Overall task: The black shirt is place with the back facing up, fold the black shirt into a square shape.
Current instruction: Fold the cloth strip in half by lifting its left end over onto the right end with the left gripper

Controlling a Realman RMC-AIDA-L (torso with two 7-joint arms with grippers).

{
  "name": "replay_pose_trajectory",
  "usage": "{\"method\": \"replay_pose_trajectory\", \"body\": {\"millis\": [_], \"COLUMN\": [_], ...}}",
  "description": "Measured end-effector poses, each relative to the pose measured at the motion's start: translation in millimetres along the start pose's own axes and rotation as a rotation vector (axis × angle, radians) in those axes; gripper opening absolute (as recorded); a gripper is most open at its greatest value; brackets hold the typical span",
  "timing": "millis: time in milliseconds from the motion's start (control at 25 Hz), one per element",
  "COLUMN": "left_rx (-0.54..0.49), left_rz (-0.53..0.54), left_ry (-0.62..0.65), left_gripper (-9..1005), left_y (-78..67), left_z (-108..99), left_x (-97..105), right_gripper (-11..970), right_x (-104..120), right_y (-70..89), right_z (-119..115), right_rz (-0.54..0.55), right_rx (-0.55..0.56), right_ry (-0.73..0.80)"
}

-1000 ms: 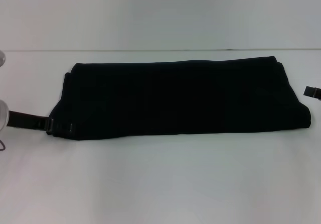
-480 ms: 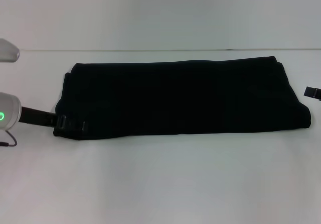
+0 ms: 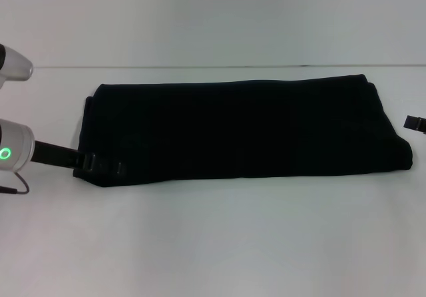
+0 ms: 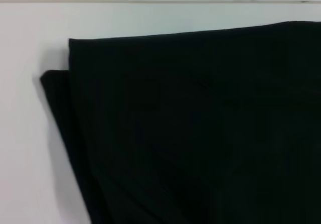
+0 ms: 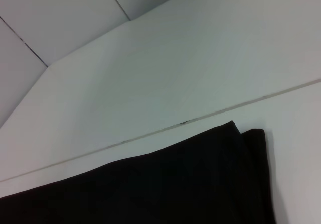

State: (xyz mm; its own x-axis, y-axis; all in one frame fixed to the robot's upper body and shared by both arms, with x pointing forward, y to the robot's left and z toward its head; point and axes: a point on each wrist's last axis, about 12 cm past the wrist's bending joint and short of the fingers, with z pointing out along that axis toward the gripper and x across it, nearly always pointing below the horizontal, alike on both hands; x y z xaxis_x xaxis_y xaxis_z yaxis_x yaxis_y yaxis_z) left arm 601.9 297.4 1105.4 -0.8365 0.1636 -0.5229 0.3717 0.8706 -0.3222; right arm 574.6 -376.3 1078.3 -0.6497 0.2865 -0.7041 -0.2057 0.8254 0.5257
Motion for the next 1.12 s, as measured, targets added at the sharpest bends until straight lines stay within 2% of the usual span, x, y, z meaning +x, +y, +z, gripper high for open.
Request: {"method": "replay_pose_trajectory", "body": {"millis": [640,1080,1120], "left_rx": [-0.014,-0.047,-0.049], "left_rz": [0.021,0.008,0.010], "left_ry": [0.020,0.007,0.007], "left_gripper": [828,677,634], "left_y": [7.9,18.3,18.8], "left_z": [-2.0,-7.7,-7.8], "left_x": [8.4,11.7,12.3], "right_gripper": [683,676,675], "right_x": [-0.4,0.5,0.5], "right_y": [-0.2,1.6,1.6], "right_z": [-0.2,0.1,0.1], "right_rz": [-0.001,0.000,0.000], "right_rx": [0.001,-0.013,-0.013], "right_ry": [0.000,0.005,0.005]}}
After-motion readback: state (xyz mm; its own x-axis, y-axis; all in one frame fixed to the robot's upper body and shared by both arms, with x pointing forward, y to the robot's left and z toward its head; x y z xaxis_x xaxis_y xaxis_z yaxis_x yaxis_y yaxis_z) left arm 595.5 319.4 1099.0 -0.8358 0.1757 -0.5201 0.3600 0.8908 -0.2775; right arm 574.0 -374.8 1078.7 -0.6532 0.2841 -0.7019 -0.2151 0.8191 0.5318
